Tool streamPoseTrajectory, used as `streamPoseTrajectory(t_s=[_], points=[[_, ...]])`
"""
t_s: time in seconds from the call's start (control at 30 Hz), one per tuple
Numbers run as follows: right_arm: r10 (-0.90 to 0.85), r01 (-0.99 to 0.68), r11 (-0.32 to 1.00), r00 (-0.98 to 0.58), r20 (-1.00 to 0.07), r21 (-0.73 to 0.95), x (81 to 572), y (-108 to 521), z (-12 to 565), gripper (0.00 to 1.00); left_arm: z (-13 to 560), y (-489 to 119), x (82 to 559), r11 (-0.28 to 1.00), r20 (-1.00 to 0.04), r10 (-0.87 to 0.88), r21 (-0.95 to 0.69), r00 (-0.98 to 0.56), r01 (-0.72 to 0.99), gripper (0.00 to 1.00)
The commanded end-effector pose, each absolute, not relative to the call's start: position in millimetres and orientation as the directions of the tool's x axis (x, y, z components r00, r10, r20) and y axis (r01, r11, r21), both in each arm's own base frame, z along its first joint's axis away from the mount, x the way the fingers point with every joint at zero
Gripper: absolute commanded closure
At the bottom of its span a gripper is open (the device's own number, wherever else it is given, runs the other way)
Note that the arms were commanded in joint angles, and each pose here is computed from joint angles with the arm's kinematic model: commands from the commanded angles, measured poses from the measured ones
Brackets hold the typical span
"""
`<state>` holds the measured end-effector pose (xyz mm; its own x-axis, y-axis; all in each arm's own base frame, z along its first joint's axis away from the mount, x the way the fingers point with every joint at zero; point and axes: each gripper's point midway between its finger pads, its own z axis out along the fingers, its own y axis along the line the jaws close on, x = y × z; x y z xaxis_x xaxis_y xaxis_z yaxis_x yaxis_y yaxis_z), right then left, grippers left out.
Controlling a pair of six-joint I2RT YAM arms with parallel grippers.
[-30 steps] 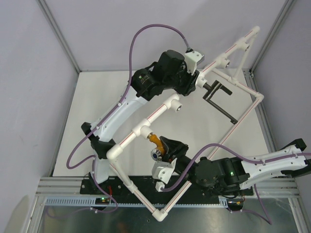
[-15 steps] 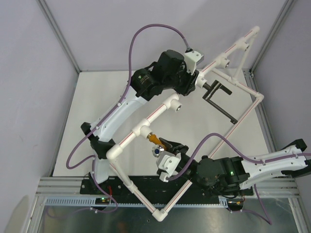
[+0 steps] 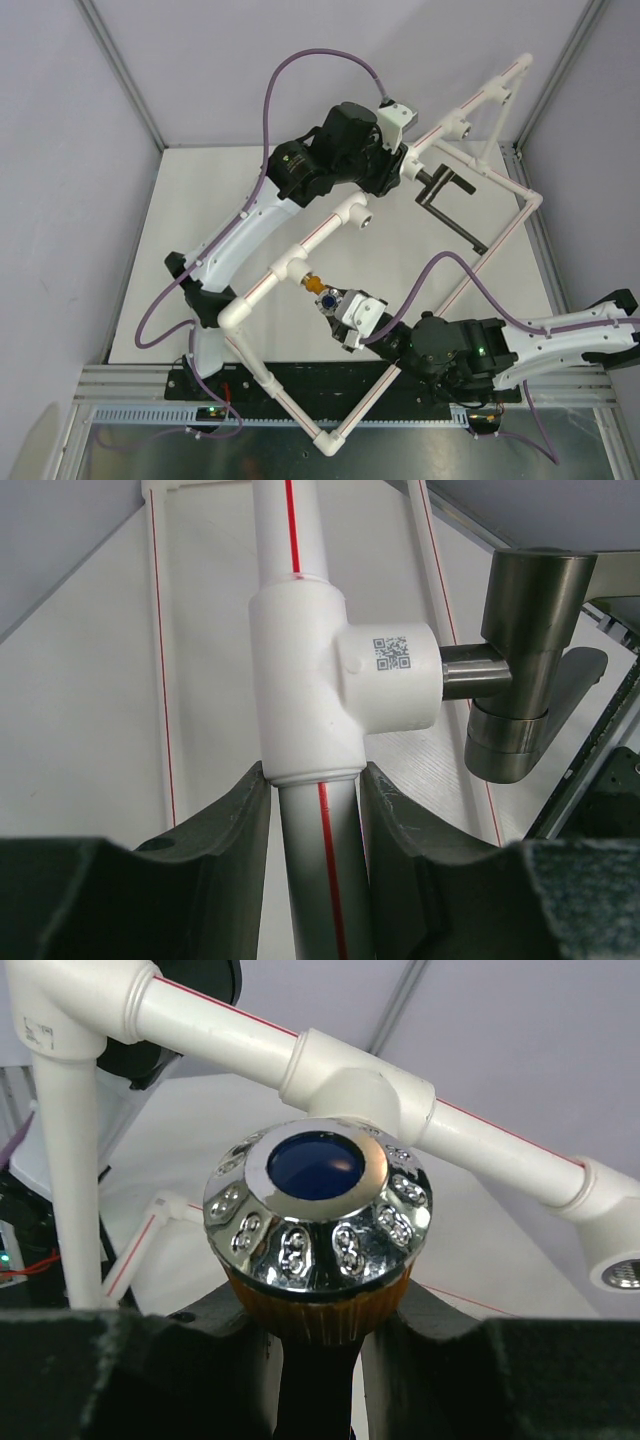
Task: Install the water faucets
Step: Install the water faucet onto the adaptor.
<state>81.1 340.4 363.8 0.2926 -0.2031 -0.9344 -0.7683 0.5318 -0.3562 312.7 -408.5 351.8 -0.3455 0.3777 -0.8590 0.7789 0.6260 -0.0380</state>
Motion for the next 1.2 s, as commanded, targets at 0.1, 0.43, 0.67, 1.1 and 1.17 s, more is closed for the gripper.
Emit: streamPoseTrajectory(t_s=[0.1,0.43,0.67,1.1,1.17], points=[[0.045,-0.904,0.423,0.080,-0.996,-0.054,70,404,360,1.00,199,-379,302,0.553,-0.483,0.767,0.163,-0.423,0.817,1.00],[0.223,-0.881,0.384,-0.203,-0.953,0.277,62,409,373,1.00,197,-378,302,0.552,-0.479,0.770,0.167,-0.422,0.817,1.00],[0.308,-0.836,0.311,-0.362,-0.880,0.453,53,422,378,1.00,197,-376,302,0.553,-0.473,0.773,0.177,-0.423,0.814,1.00],[0.483,-0.678,0.136,-0.592,-0.646,0.722,56,420,386,1.00,199,-376,297,0.548,-0.473,0.777,0.181,-0.416,0.817,1.00],[0.504,-0.631,0.107,-0.632,-0.589,0.768,58,420,385,1.00,198,-375,297,0.547,-0.470,0.779,0.186,-0.415,0.816,1.00]])
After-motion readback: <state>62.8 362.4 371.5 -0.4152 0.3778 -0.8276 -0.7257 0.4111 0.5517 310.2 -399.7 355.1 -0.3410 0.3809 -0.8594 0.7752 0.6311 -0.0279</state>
